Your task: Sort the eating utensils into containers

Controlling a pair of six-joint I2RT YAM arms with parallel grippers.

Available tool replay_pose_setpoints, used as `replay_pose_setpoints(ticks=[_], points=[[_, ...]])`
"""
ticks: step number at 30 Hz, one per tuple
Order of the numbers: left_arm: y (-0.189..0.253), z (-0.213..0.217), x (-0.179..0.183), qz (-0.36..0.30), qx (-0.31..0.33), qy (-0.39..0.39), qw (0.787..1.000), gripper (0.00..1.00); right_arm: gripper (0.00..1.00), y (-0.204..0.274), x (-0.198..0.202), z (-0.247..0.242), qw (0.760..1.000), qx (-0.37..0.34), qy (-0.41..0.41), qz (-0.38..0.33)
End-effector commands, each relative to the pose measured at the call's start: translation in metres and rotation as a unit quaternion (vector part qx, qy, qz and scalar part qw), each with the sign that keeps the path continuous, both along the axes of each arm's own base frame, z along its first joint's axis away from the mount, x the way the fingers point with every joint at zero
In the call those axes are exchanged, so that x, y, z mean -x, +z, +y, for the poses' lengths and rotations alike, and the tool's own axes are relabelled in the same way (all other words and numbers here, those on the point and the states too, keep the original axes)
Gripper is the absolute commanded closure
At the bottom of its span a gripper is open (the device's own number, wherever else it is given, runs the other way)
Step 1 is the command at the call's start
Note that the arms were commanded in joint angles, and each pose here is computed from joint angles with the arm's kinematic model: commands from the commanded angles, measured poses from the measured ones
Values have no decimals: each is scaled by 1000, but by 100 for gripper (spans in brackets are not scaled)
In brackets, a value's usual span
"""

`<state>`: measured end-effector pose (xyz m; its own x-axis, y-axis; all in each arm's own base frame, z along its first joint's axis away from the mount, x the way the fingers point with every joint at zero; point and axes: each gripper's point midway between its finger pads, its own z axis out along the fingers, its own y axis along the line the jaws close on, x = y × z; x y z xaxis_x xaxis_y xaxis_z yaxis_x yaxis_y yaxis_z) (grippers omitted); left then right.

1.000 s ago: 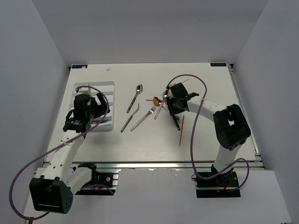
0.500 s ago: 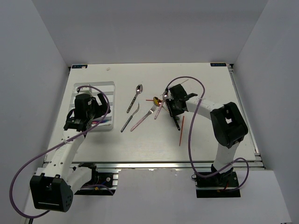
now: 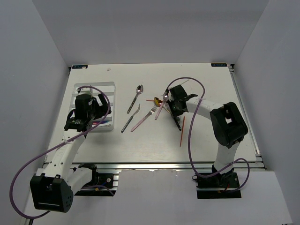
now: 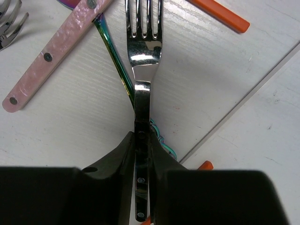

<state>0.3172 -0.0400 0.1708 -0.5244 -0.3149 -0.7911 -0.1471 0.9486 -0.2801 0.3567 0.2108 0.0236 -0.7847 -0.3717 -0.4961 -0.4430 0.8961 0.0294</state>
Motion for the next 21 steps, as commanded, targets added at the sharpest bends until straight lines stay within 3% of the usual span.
replay_pose_setpoints(ticks=[1,4,7,9,13,16,21], points=[[3,-6,1,-4,4,-17,1000,2,95,8,-8,3,1000,-6,-2,-14],[13,-21,-2,-16,33,-45,998,2,100,28,-10,7,999,-28,-12,-32],[40,-53,-7,-62,107,-103,987,2,100,73,-7,23,994,-94,-12,-62],[56,-81,-1,-76,194,-137,968,2,100,89,3,36,989,-133,-10,-62],[83,-136,7,-106,295,-200,928,2,100,135,27,75,972,-219,36,-75],[103,-169,12,-137,317,-227,911,2,100,164,53,104,956,-276,77,-65],[95,-199,11,-106,319,-240,911,2,100,206,81,139,932,-335,124,-67]])
